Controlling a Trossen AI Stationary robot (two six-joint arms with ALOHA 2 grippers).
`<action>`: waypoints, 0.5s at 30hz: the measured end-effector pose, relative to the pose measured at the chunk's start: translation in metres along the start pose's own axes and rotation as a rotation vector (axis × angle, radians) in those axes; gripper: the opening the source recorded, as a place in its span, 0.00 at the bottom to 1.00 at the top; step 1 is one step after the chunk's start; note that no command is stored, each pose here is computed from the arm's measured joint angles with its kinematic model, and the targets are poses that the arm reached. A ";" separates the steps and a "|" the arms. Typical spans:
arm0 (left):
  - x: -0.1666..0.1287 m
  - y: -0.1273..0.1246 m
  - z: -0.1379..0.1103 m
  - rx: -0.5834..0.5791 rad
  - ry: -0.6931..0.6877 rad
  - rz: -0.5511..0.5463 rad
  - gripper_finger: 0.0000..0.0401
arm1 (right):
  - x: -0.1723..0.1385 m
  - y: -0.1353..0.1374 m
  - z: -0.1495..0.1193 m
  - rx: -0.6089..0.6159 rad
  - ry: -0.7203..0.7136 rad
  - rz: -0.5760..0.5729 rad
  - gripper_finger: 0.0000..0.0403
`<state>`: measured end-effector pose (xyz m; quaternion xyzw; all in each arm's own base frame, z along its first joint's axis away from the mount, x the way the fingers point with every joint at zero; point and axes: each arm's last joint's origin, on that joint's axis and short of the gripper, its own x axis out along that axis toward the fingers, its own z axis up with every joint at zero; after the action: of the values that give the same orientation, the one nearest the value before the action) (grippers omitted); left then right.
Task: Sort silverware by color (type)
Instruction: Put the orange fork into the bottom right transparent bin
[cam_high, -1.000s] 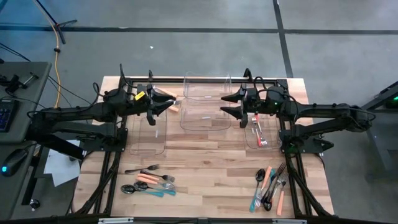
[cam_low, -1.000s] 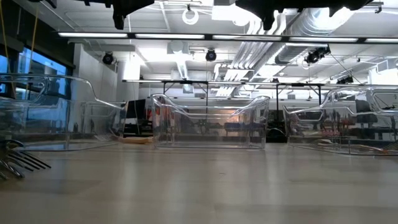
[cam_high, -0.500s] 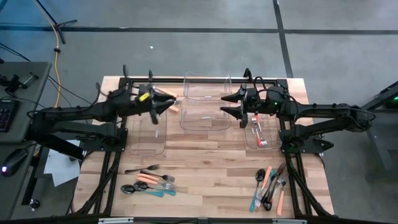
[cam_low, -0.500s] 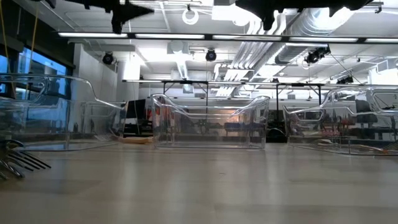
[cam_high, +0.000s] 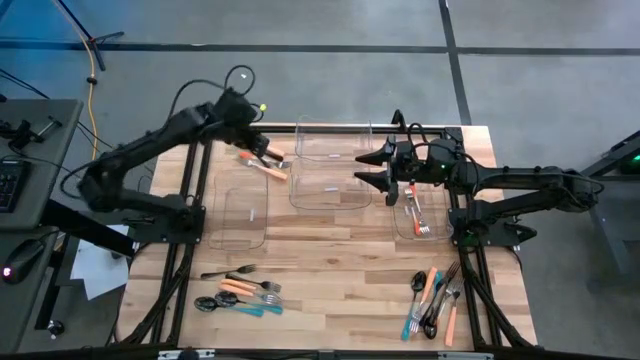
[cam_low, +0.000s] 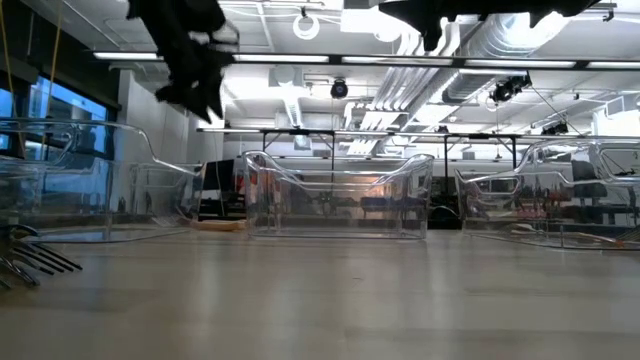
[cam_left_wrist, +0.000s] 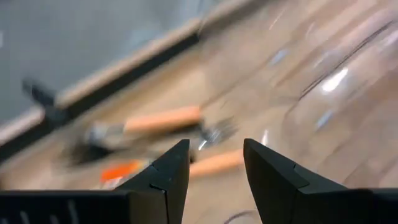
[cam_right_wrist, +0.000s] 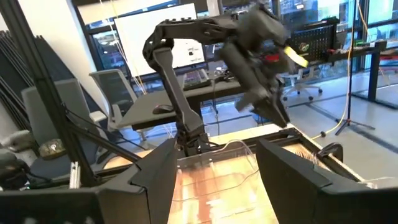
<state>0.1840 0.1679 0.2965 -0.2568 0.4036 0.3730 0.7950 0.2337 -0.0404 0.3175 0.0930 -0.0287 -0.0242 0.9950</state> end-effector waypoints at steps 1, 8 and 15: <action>0.010 0.006 0.000 -0.009 0.057 0.020 0.35 | 0.000 0.000 0.000 0.012 0.003 -0.001 0.51; 0.064 0.040 -0.004 -0.084 0.323 0.115 0.35 | 0.000 -0.001 -0.004 0.039 0.041 -0.014 0.51; 0.089 0.055 -0.007 -0.105 0.417 0.087 0.35 | 0.000 -0.001 -0.004 0.049 0.039 -0.028 0.51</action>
<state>0.1727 0.2298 0.2127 -0.3517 0.5502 0.3662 0.6629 0.2339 -0.0410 0.3131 0.1183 -0.0086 -0.0358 0.9923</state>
